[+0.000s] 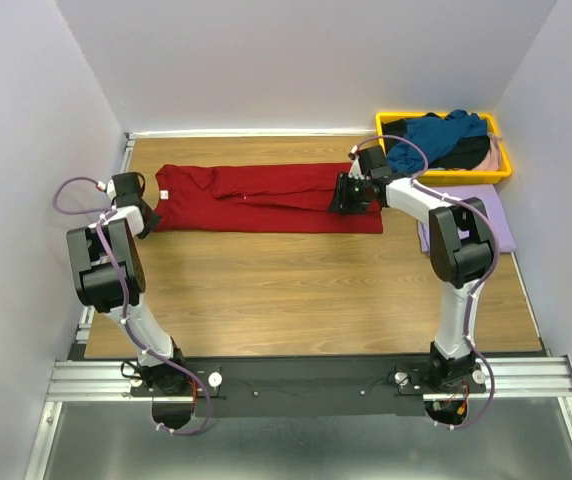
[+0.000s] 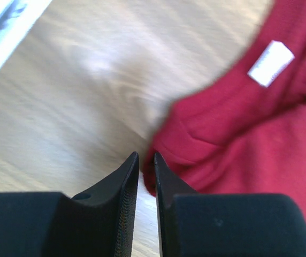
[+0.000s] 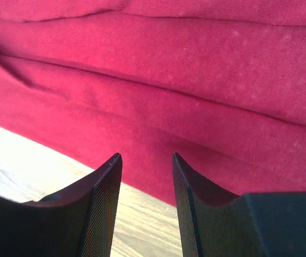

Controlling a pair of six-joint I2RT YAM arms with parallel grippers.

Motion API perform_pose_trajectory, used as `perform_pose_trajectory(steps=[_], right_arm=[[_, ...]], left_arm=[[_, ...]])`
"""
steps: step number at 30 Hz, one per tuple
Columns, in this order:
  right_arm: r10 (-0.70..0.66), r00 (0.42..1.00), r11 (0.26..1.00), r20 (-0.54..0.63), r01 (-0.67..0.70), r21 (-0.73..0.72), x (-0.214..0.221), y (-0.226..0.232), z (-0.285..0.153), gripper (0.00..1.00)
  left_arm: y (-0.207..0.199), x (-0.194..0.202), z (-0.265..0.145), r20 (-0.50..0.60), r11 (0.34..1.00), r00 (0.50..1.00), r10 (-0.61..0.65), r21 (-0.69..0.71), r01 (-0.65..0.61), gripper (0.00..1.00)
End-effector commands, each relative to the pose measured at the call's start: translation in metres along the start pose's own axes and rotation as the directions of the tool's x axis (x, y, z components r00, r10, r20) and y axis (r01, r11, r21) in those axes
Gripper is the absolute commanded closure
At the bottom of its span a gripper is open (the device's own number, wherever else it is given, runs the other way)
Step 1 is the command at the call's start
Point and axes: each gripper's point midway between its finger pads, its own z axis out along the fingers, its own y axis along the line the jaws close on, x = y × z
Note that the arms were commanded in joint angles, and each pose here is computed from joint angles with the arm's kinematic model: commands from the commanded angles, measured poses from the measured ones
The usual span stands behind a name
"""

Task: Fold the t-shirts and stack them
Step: Fold the tshirt

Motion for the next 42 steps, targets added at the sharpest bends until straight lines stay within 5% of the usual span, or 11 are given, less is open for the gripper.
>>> perform_pose_trajectory(steps=[1, 8, 21, 25, 30, 35, 42], right_arm=[[0.003, 1.000, 1.000, 0.015, -0.003, 0.012, -0.005, -0.001, 0.009, 0.51], [-0.015, 1.000, 0.999, 0.021, 0.016, -0.033, -0.012, 0.010, 0.008, 0.51], [-0.001, 1.000, 0.997, -0.019, 0.000, -0.073, 0.000, 0.027, 0.021, 0.51], [-0.098, 0.995, 0.995, 0.009, 0.098, -0.002, 0.002, 0.029, 0.021, 0.49], [-0.312, 0.949, 0.931, 0.047, 0.295, 0.214, -0.009, 0.019, 0.020, 0.34], [-0.459, 0.887, 0.827, 0.051, 0.405, 0.390, -0.026, 0.015, 0.016, 0.24], [-0.533, 0.846, 0.747, 0.024, 0.457, 0.483, -0.036, 0.010, 0.022, 0.23]], left_arm=[[0.013, 0.000, 0.009, -0.015, 0.998, 0.998, -0.064, -0.002, 0.064, 0.75], [0.015, 0.004, 0.002, -0.029, 0.997, 0.997, -0.070, 0.021, 0.070, 0.74], [0.012, -0.017, -0.036, 0.062, 0.996, 0.996, -0.068, 0.066, 0.064, 0.46], [0.009, -0.019, -0.048, 0.082, 0.994, 0.995, -0.056, 0.097, 0.048, 0.33], [-0.001, -0.020, -0.068, 0.120, 0.992, 0.992, -0.021, 0.122, 0.006, 0.12], [-0.012, -0.014, -0.087, 0.160, 0.990, 0.987, 0.031, 0.128, -0.052, 0.09], [-0.038, 0.007, -0.097, 0.180, 0.978, 0.974, 0.135, 0.131, -0.160, 0.09]])
